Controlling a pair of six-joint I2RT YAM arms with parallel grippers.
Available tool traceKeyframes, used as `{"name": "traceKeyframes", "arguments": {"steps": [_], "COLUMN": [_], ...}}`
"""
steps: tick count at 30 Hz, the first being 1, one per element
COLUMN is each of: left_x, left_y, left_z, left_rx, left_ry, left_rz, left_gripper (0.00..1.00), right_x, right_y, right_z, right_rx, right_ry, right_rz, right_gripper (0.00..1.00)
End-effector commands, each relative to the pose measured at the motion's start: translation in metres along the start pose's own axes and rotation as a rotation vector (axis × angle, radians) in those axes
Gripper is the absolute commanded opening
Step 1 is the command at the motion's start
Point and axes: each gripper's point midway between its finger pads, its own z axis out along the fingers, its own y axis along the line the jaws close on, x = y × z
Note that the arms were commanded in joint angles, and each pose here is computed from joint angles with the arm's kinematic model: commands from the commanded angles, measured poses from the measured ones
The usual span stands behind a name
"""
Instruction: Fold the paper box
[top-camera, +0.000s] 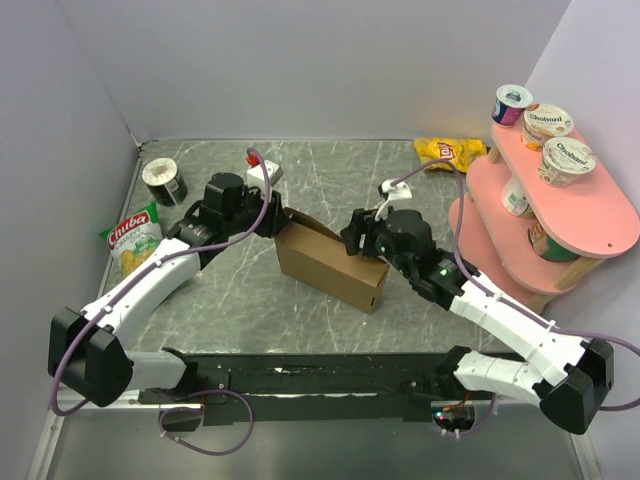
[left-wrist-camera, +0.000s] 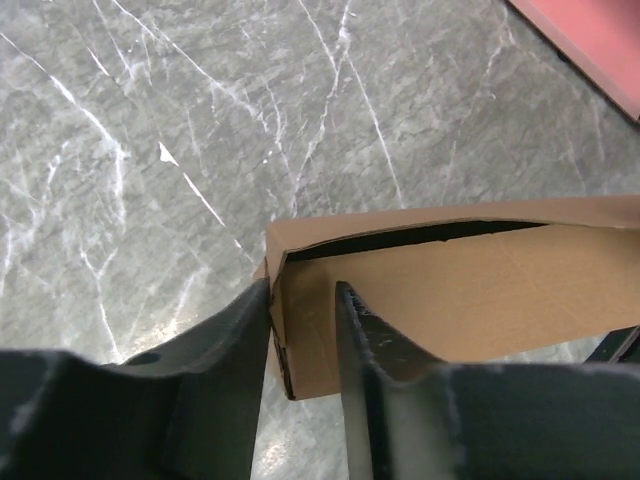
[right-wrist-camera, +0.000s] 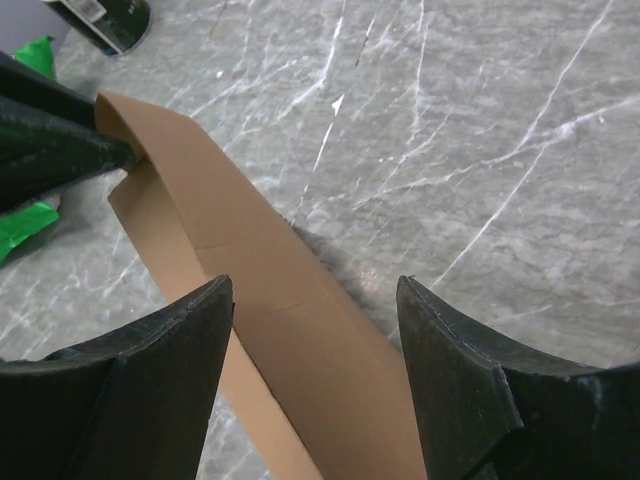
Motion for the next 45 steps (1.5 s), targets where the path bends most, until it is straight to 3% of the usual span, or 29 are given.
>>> {"name": "traceKeyframes", "arguments": {"steps": [1, 5, 11, 16, 20, 26, 37, 42, 45], "left_x": [-0.017, -0.011, 0.003, 0.012, 0.019, 0.029, 0.043, 0.051, 0.058], "left_y": [-0.009, -0.014, -0.016, -0.014, -0.013, -0.007, 0.0, 0.003, 0.002], "left_z": [0.001, 0.001, 0.009, 0.011, 0.012, 0.011, 0.005, 0.004, 0.005], "left_rx": [0.046, 0.054, -0.01, -0.054, -0.107, -0.182, -0.293, -0.323, -0.323], "left_ry": [-0.06, -0.056, -0.017, 0.003, 0.013, 0.021, 0.041, 0.046, 0.054], "left_rz": [0.012, 0.013, 0.017, -0.009, -0.014, -0.063, -0.112, -0.127, -0.138], "left_gripper": [0.28, 0.17, 0.01, 0.01, 0.01, 0.01, 0.01, 0.01, 0.01], "right_x": [-0.017, -0.006, 0.017, 0.032, 0.041, 0.065, 0.088, 0.107, 0.117], "right_y": [0.001, 0.002, -0.009, -0.018, -0.023, -0.042, -0.042, -0.055, -0.065], "right_z": [-0.002, 0.0, -0.003, -0.009, -0.019, -0.026, -0.02, -0.024, -0.031], "right_rx": [0.076, 0.116, 0.207, 0.265, 0.349, 0.517, 0.544, 0.62, 0.702], "right_ry": [-0.136, -0.136, -0.122, -0.121, -0.134, -0.101, -0.047, -0.014, -0.021], "right_rz": [0.041, 0.033, -0.008, -0.026, -0.032, -0.042, -0.129, -0.166, -0.13], "right_gripper": [0.73, 0.72, 0.61, 0.61, 0.71, 0.78, 0.78, 0.78, 0.83]}}
